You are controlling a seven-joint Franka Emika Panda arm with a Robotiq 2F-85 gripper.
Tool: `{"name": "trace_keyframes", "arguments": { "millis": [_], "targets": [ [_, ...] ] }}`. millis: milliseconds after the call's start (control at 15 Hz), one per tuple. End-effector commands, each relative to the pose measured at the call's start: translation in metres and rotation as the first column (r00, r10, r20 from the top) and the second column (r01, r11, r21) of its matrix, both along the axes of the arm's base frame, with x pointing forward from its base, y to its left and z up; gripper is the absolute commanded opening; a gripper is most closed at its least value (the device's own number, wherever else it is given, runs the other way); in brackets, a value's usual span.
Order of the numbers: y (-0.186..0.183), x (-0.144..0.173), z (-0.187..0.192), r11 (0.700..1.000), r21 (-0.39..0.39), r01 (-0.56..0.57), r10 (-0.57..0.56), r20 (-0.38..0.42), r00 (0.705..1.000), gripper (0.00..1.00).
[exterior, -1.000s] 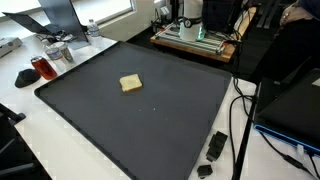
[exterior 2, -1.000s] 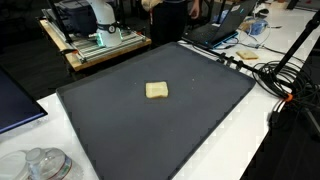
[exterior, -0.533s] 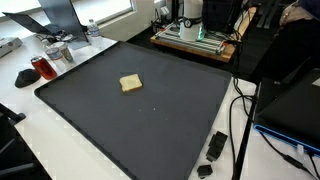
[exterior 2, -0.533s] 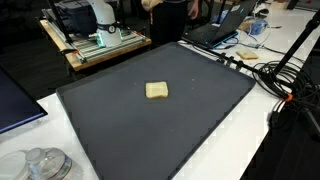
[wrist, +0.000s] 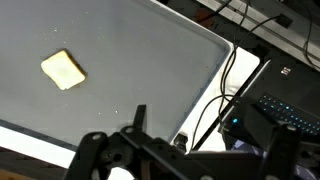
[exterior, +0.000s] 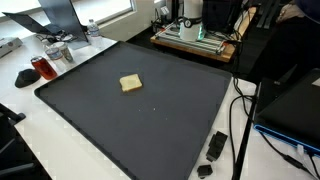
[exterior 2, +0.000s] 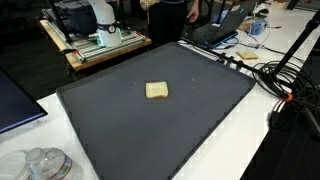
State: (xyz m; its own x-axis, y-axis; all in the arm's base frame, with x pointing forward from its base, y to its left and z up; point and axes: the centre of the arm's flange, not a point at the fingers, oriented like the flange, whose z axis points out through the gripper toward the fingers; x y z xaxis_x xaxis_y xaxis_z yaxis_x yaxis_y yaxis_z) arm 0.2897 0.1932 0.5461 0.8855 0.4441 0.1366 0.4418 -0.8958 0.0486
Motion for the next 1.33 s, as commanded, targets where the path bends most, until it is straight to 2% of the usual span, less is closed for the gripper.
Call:
{"name": "trace_keyframes", "arguments": {
  "millis": [0,200,400,733,800,1267],
  "targets": [
    [0.0,0.001,-0.001,1.0,-0.001,-0.002,0.002,-0.002,1.0,1.0],
    [0.0,0.002,-0.002,1.0,-0.002,-0.004,0.004,-0.007,1.0,1.0],
    [0.012,0.001,0.012,0.998,0.027,-0.064,0.064,0.024,0.998,1.0],
    [-0.003,0.002,0.013,0.986,0.053,-0.157,0.154,0.052,0.987,1.0],
    [-0.006,0.003,0.014,0.985,0.055,-0.166,0.163,0.054,0.985,0.8],
    [-0.019,0.01,0.014,0.975,0.058,-0.214,0.211,0.053,0.976,0.3]
  ]
}}
